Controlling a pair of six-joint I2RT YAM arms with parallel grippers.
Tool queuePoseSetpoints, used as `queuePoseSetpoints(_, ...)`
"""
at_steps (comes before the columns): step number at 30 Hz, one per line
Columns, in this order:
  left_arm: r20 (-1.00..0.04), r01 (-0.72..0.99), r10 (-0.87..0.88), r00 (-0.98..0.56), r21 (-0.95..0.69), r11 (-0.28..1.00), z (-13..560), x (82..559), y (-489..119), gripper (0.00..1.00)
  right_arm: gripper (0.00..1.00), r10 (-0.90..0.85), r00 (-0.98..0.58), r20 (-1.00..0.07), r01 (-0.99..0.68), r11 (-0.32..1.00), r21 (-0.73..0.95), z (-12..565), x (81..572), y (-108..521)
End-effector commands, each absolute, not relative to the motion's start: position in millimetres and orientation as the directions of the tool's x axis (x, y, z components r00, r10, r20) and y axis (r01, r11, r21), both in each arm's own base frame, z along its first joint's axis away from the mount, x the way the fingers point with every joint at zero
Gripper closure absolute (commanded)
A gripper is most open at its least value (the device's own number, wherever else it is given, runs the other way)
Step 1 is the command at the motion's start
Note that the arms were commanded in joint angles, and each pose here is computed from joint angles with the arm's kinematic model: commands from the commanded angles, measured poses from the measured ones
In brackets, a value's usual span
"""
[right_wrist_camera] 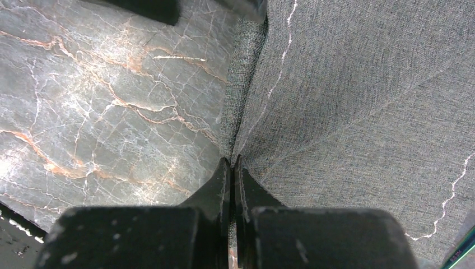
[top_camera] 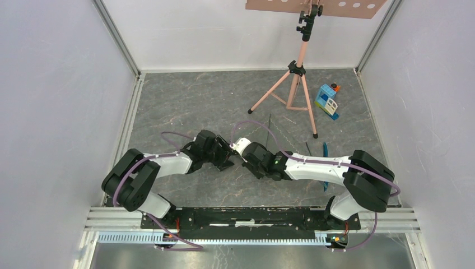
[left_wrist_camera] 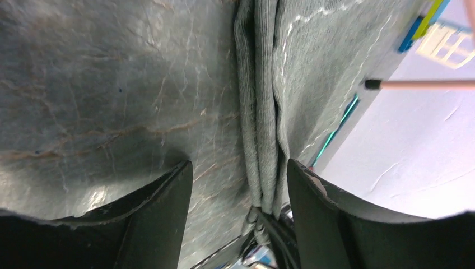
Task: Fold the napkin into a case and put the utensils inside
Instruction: Pick up the upper triangle-folded napkin from the center of the board, then turn over the upper triangle folded napkin at the center of the board.
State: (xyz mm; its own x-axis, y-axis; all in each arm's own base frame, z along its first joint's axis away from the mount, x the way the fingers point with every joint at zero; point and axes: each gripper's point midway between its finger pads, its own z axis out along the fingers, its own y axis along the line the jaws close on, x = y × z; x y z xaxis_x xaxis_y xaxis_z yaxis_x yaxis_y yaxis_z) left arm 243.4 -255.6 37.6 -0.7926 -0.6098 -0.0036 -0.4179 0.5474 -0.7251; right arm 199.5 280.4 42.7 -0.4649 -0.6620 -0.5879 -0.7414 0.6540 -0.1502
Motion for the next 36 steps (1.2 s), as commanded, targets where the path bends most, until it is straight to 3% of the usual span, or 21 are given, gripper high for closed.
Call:
queuePoseSetpoints(1, 0.045, -0.501, -0.770, -0.636, -0.784, 0.368, 47, 279, -257, 0.32, 1.00, -0.627, -0.447, -0.638, -0.744, 0.657, -0.124, 58, 203, 286)
queuePoseSetpoints(8, 0.141, -0.558, -0.782, -0.606, -0.777, 0.292, 23, 283, -267, 0.36, 1.00, -0.618, -0.449, -0.646, -0.746, 0.657, -0.109, 59, 204, 287)
queuePoseSetpoints(12, 0.187, -0.573, -0.786, -0.590, -0.782, 0.244, 13, 284, -271, 0.46, 1.00, -0.615, -0.450, -0.647, -0.746, 0.657, -0.106, 60, 204, 286)
queuePoseSetpoints(20, 0.043, -0.515, -0.785, -0.617, -0.777, 0.362, 20, 290, -249, 0.95, 0.99, -0.609, -0.447, -0.655, -0.773, 0.632, -0.060, 62, 197, 295)
queuePoseSetpoints(27, 0.038, -0.645, -0.798, -0.602, -0.613, 0.457, 71, 251, -174, 0.98, 1.00, -0.540, -0.440, -0.717, -0.858, 0.488, 0.159, 89, 155, 367)
queuePoseSetpoints(30, -0.089, -0.711, -0.848, -0.522, -0.504, 0.490, 116, 220, -110, 0.98, 1.00, -0.425, -0.468, -0.774, -0.876, 0.335, 0.346, 133, 122, 427)
queuePoseSetpoints(34, -0.432, -0.689, -0.831, -0.350, -0.483, 0.541, 220, 183, -28, 0.98, 1.00, -0.243, -0.552, -0.797, -0.826, 0.034, 0.562, 218, 75, 503)
queuePoseSetpoints(36, -0.550, -0.659, -0.783, -0.290, -0.479, 0.580, 267, 169, -4, 0.98, 1.00, -0.164, -0.619, -0.768, -0.763, -0.110, 0.638, 253, 61, 520)
